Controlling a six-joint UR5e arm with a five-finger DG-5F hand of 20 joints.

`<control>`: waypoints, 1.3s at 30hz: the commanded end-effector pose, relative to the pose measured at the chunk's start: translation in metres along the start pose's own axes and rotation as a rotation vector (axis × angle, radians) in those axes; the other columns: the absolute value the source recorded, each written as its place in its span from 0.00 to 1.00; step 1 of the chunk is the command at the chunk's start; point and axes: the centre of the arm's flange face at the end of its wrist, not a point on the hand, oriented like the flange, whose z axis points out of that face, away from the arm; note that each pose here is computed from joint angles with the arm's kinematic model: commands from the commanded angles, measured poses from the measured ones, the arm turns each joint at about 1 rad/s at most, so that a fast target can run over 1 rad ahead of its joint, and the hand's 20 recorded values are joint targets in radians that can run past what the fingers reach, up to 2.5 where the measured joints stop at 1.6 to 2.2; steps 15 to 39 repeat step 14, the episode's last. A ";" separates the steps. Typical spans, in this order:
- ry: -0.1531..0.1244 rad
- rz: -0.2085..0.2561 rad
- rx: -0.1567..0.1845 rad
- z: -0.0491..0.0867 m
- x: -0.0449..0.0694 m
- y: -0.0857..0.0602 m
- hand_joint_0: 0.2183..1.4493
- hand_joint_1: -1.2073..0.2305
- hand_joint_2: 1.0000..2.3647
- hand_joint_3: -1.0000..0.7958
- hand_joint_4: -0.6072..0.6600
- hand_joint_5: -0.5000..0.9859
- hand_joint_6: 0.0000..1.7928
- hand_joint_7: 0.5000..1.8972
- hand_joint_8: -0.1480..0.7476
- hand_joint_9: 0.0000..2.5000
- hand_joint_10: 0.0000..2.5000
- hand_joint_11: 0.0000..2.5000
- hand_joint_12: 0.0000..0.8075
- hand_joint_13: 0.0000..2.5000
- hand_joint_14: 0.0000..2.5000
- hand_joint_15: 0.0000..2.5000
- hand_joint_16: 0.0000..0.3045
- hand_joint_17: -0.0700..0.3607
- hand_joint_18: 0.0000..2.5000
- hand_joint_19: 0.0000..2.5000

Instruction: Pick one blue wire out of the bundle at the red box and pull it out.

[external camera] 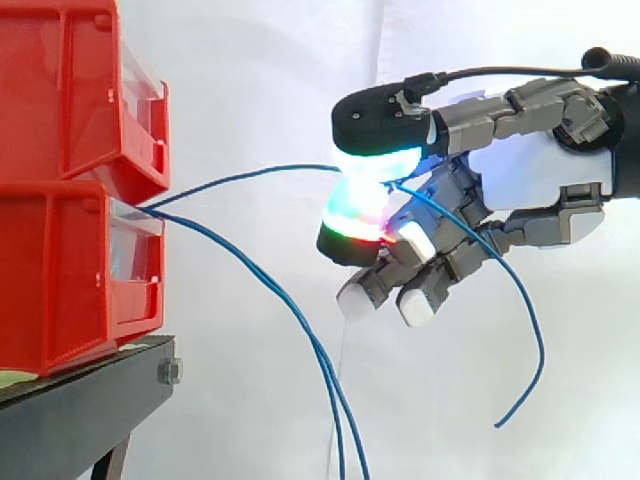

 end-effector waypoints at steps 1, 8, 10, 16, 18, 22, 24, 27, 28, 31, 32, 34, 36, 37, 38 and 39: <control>0.000 0.000 0.000 0.000 0.000 0.000 0.33 0.33 0.02 0.55 0.61 0.23 0.51 0.53 0.63 0.39 0.01 0.34 0.58 0.26 0.00 0.16 0.21 0.50 0.30 0.22; 0.000 0.000 0.000 0.000 0.000 0.000 0.34 0.33 0.02 0.55 0.61 0.23 0.51 0.53 0.63 0.39 0.01 0.34 0.58 0.26 0.01 0.16 0.21 0.50 0.30 0.22; 0.001 0.000 -0.001 0.000 0.001 0.000 0.33 0.33 0.02 0.55 0.61 0.23 0.51 0.53 0.64 0.39 0.01 0.34 0.58 0.26 0.00 0.16 0.21 0.50 0.30 0.22; 0.000 0.000 0.000 0.000 0.000 0.000 0.33 0.33 0.02 0.55 0.61 0.23 0.51 0.53 0.64 0.39 0.01 0.34 0.58 0.26 0.01 0.15 0.21 0.50 0.30 0.22; 0.000 0.000 0.000 0.000 0.000 0.000 0.33 0.33 0.02 0.55 0.61 0.23 0.51 0.53 0.64 0.39 0.01 0.34 0.58 0.26 0.01 0.15 0.21 0.50 0.30 0.22; 0.000 0.000 0.000 0.000 0.000 0.000 0.33 0.33 0.02 0.55 0.61 0.23 0.51 0.53 0.64 0.39 0.01 0.34 0.58 0.26 0.01 0.15 0.21 0.50 0.30 0.22; 0.000 0.000 0.000 0.000 0.000 0.000 0.33 0.33 0.02 0.55 0.61 0.23 0.51 0.53 0.64 0.39 0.01 0.34 0.58 0.26 0.01 0.15 0.21 0.50 0.30 0.22; 0.000 0.000 0.000 0.000 0.000 0.000 0.33 0.33 0.02 0.55 0.61 0.23 0.51 0.53 0.64 0.39 0.01 0.34 0.58 0.26 0.01 0.15 0.21 0.50 0.30 0.22; 0.000 0.000 0.000 0.000 0.000 0.000 0.33 0.33 0.02 0.55 0.61 0.23 0.51 0.53 0.64 0.39 0.01 0.34 0.58 0.26 0.01 0.15 0.21 0.50 0.30 0.22; 0.000 0.000 0.000 0.000 0.000 0.000 0.33 0.33 0.02 0.55 0.61 0.23 0.51 0.53 0.64 0.39 0.01 0.34 0.58 0.26 0.01 0.15 0.21 0.50 0.30 0.22; 0.000 0.000 0.000 0.000 0.000 0.000 0.33 0.33 0.02 0.55 0.61 0.23 0.51 0.53 0.64 0.39 0.01 0.34 0.58 0.26 0.01 0.15 0.21 0.50 0.30 0.22; 0.000 0.000 0.000 0.000 0.000 0.000 0.33 0.33 0.02 0.55 0.61 0.23 0.51 0.53 0.64 0.39 0.01 0.34 0.58 0.26 0.01 0.15 0.21 0.50 0.30 0.22; 0.000 0.000 0.000 0.000 0.000 0.000 0.33 0.33 0.02 0.55 0.61 0.23 0.51 0.53 0.64 0.39 0.01 0.34 0.58 0.26 0.01 0.15 0.21 0.50 0.30 0.22; 0.000 0.000 0.000 0.000 0.000 0.000 0.33 0.33 0.02 0.55 0.61 0.23 0.51 0.53 0.64 0.39 0.01 0.34 0.58 0.26 0.01 0.15 0.21 0.50 0.30 0.22; 0.000 0.000 0.000 0.000 0.000 0.000 0.33 0.33 0.02 0.55 0.61 0.23 0.51 0.53 0.64 0.39 0.01 0.34 0.58 0.26 0.01 0.15 0.21 0.50 0.30 0.22; 0.000 0.000 0.000 0.000 0.000 0.000 0.33 0.33 0.02 0.55 0.61 0.23 0.51 0.53 0.64 0.39 0.01 0.34 0.58 0.26 0.01 0.15 0.21 0.50 0.30 0.22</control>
